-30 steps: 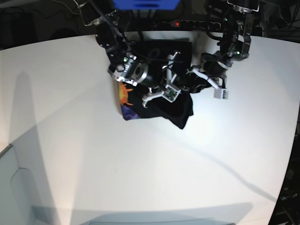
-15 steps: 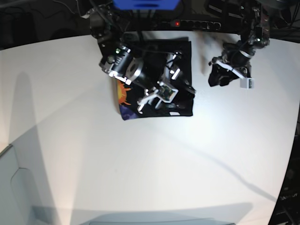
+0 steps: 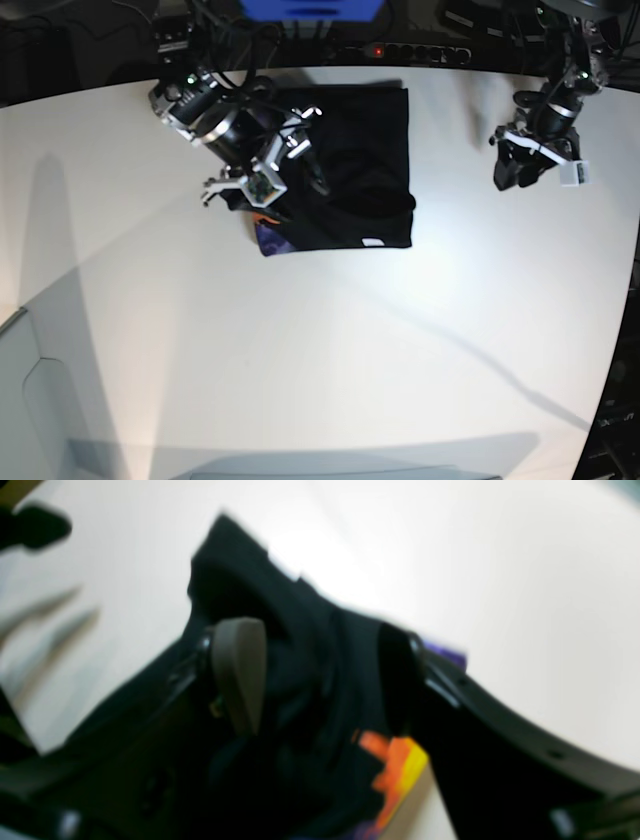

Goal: Fold the T-shirt properly
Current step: 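Release the fabric and pull both grippers back from the folded stack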

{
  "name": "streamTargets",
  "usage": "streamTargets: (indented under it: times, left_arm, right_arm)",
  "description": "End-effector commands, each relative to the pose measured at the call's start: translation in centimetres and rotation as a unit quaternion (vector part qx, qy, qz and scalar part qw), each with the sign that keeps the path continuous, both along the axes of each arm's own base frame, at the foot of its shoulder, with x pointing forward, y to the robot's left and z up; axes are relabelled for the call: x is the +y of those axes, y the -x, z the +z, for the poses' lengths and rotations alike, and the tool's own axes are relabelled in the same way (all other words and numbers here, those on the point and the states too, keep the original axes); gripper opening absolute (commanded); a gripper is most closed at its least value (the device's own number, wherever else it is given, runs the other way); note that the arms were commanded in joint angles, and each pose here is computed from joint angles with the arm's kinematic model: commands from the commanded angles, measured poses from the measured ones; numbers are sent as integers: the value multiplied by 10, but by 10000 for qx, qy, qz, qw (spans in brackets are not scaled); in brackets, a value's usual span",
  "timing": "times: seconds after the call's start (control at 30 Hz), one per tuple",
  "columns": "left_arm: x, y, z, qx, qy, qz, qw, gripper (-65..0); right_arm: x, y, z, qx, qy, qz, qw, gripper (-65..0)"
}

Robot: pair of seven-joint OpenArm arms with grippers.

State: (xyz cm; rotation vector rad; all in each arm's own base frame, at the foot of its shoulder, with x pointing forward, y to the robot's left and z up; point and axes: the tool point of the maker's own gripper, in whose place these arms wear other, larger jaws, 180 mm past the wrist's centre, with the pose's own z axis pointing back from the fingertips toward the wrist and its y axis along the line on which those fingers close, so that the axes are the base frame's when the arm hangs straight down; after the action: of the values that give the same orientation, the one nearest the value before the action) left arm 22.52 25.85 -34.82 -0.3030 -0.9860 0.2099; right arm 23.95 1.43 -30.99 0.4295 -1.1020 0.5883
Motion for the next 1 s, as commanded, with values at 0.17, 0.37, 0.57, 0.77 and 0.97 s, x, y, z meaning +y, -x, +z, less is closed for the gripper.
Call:
streamTargets:
  times: [0.17, 0.37, 0.57, 0.77, 0.97]
  left_arm:
    - [1, -13, 17, -314, -28, -39, 9995, -378]
    - [1, -14, 18, -330, -28, -39, 9994, -378]
    - [3, -14, 18, -339, -39, -21, 9994, -378]
    - [26, -13, 31, -550, -102, 408, 9976, -378]
    - [52, -8, 44, -750, -205, 863, 9932, -378]
  right_arm:
    - [15, 11, 7, -3, -317, 98, 9994, -263]
    - [29, 21, -11, 280, -348, 312, 9985, -262]
    - [60, 44, -20, 478, -411, 902, 9939, -286]
    - [106, 93, -11, 408, -460, 2085, 9761, -352]
    - [107, 97, -5, 309, -451, 2181, 9744, -351]
